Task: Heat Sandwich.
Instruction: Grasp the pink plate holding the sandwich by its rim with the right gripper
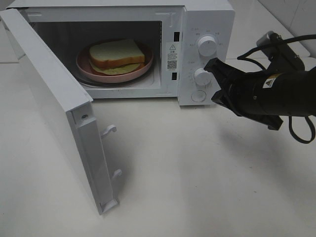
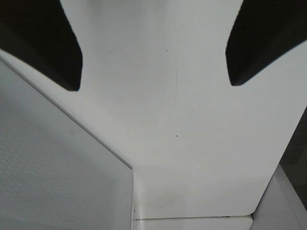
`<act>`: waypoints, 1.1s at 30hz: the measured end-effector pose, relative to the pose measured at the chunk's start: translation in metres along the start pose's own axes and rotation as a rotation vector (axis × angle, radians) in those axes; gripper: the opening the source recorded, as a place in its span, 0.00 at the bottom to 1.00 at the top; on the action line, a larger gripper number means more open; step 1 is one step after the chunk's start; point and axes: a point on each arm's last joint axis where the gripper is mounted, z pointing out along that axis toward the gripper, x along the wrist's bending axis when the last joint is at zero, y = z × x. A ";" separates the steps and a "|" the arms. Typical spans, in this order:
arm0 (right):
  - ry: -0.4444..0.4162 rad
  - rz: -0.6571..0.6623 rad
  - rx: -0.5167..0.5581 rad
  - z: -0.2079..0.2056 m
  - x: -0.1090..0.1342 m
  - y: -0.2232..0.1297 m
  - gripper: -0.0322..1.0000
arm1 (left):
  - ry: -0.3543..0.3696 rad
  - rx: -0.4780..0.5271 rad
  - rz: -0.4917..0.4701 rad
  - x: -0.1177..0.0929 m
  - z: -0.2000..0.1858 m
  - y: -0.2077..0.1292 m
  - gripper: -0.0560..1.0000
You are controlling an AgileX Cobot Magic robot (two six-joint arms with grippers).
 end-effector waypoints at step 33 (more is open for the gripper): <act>0.045 -1.001 0.579 -0.108 0.018 -0.007 0.47 | 0.000 0.000 0.000 0.000 0.000 0.000 0.77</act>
